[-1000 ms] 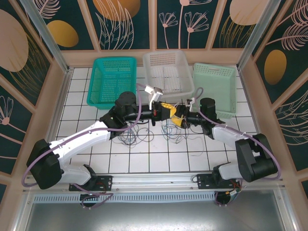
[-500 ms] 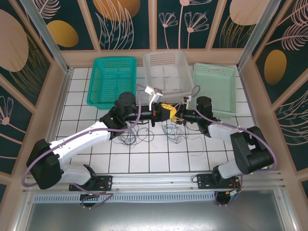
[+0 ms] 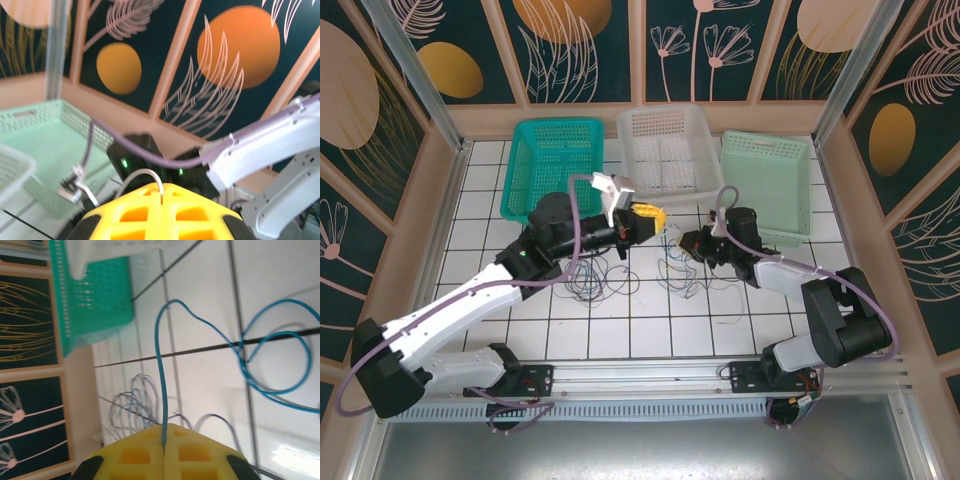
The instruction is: Untangle the cables
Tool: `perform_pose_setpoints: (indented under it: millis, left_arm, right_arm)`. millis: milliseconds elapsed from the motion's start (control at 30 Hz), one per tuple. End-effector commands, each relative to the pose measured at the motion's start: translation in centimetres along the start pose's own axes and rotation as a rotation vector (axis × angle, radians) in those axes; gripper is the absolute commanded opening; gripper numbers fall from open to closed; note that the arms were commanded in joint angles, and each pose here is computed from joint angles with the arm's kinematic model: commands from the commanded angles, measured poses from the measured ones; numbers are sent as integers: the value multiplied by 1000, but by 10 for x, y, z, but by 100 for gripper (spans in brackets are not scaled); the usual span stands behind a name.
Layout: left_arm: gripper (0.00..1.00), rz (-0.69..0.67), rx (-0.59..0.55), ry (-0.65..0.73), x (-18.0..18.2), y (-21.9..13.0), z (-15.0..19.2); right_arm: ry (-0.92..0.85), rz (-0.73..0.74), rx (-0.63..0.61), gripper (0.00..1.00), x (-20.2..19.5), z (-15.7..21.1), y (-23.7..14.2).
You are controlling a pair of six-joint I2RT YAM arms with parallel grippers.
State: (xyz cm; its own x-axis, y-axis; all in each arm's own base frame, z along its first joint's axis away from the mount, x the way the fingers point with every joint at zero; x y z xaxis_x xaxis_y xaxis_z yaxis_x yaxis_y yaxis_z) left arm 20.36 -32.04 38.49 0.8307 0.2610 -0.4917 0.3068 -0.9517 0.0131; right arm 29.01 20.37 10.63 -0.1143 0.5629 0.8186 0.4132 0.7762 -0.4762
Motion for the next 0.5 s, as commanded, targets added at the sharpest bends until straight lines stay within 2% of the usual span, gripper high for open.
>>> perform_pose_setpoints:
  millis: [0,267,467]
  left_arm:
    - [0,-84,-92,96,-7,-19,-36]
    - [0,-350,-280,203,-3,-62,-98]
    - [0,-528,-450,277,-6,-102,-144]
  right_arm:
    - [-7,100,-1,0,-31,14,-1]
    - [-32,212,-17,0,-61,29,-9]
    - [-24,242,-6,0,-72,38,-10]
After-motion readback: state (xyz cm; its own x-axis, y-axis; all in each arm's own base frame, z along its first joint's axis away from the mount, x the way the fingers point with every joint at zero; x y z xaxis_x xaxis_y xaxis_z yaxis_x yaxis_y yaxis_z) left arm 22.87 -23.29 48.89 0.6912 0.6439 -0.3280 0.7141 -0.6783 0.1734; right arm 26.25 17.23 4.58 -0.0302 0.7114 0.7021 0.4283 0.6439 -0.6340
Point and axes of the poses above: each hand's point on the last joint's axis, 136 mm out from that joint toward the fingers, its own y axis out along the fingers, its own x axis along the line the jaws close on, z = x × y, the point moved 2 cm from there along -y, back along the fingers, and after that the axes turned 11 degrees about -y, right-handed, at the moved point
